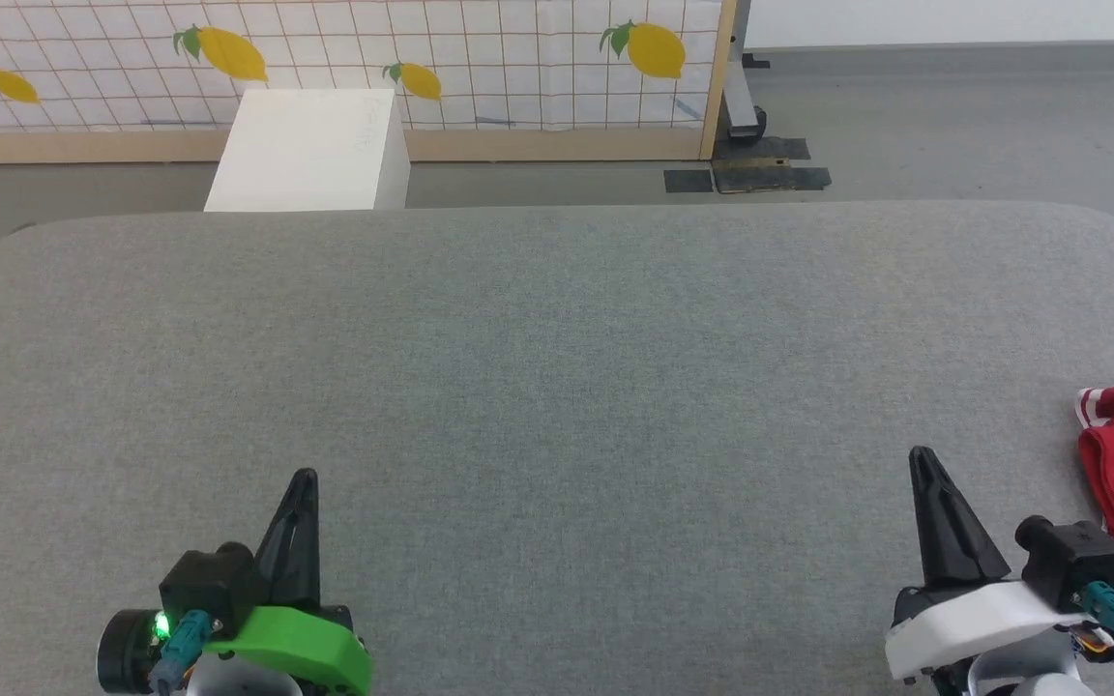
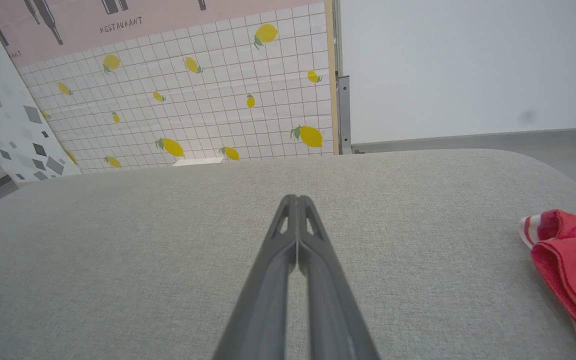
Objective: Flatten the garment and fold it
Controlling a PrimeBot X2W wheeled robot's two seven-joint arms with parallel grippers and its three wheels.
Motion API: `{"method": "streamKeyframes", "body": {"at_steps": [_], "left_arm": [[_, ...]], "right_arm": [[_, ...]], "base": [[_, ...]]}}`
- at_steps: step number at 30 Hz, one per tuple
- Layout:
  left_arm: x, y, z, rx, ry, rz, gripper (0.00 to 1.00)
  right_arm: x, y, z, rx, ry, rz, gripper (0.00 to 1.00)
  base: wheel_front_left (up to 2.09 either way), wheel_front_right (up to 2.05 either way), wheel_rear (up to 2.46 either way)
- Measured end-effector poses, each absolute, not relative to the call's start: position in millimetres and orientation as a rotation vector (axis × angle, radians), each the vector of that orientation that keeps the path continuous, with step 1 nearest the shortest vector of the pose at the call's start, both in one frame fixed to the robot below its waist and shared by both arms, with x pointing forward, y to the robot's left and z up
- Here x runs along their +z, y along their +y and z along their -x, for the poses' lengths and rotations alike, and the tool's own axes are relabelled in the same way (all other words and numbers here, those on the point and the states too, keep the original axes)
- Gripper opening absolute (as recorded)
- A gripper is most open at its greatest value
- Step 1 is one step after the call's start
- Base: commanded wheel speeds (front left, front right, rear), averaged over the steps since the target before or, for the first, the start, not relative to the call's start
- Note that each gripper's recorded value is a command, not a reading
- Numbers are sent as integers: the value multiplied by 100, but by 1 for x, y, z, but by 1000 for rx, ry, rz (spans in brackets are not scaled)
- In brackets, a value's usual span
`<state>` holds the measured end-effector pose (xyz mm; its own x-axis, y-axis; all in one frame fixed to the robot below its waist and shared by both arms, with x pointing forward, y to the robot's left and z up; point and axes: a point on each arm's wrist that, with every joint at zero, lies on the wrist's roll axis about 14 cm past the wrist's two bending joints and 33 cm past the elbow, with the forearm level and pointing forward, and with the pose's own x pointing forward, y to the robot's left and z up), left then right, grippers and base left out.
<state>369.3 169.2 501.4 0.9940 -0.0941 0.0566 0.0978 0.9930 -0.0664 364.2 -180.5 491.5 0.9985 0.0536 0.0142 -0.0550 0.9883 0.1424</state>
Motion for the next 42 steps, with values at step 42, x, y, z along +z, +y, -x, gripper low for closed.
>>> {"method": "streamKeyframes", "body": {"at_steps": [42], "left_arm": [[509,173,-370,-65,-26,29,0]], "right_arm": [[502,-172,-367,90,3,-77,0]], "base": [[0,0,0]]}}
